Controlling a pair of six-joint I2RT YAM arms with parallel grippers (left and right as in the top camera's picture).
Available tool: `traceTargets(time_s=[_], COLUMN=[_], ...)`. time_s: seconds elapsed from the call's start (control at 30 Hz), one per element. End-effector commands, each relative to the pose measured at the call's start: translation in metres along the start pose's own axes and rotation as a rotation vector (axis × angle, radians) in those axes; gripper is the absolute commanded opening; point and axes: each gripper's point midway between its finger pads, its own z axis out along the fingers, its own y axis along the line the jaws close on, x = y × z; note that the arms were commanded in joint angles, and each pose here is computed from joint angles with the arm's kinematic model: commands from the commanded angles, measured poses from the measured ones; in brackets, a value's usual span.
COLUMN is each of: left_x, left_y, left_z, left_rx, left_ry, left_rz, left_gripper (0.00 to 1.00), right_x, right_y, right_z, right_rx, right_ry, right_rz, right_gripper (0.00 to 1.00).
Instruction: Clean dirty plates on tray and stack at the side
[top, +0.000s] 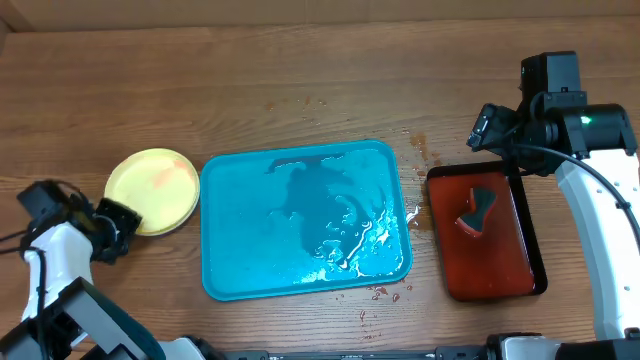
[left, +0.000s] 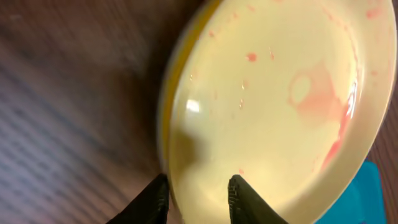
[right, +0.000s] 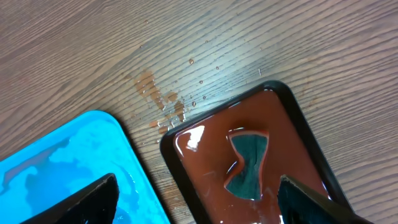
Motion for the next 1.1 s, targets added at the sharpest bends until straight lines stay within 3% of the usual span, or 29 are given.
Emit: traceTargets(time_s=[0.0,0.03,0.27,0.4,0.43,0.47,0.5,0.77,0.87,1.07], left_x=[-0.009,-0.011,-0.024,-0.026,-0.025,-0.022,-0.019,0.04,0.059,0.09], left_y=[-0.037,-0.047,-0.077,-0.096,-0.108,-0.12,-0.127,-0.184,-0.186,-0.163], left_z=[-0.008,-0.014,-0.068,-0.118,-0.139,-0.157,-0.169,-0.274,-0.306,-0.381], left_rx=[0.052,0.059,0.075,0.083,0.109,0.135,0.151,0.296,0.313,0.331], left_ry=[-0.024,-0.024,-0.054,-0.154,-0.207,-0.256,-0.287,-0.535,-0.607,-0.807], left_rz=[0.104,0.123,0.213,0.366,0.406,0.461,0.507,0.959,1.036,1.046], left_gripper=[0.47,0.54,0.49,0.56,0.58,0.62,0.64,0.76,0.83,0.97], right_x=[-0.007,-0.007,-0.007,-0.015,-0.021,-0.028,-0.032,-0.055,-0.049,-0.027], right_y=[0.001,0.001,0.001,0.005,0.008,0.013,0.017,0.044,0.038,0.02], right_z=[-0.012,-0.012,-0.012,-0.017,-0.026,-0.037,-0.045,-0.157,-0.189,-0.25], right_rx=[-0.011,-0.011,-0.011,-0.025,-0.038,-0.054,-0.066,-0.202,-0.204,-0.222], right_ry=[-0.038,-0.038,-0.038,-0.074,-0.109,-0.15,-0.181,-0.55,-0.646,-0.812], right_rz=[0.001,0.001,0.0,-0.093,-0.139,-0.183,-0.203,-0.352,-0.422,-0.456], right_gripper=[0.84,0.84,0.84,0.83,0.83,0.95,1.0,1.0,1.0,1.0])
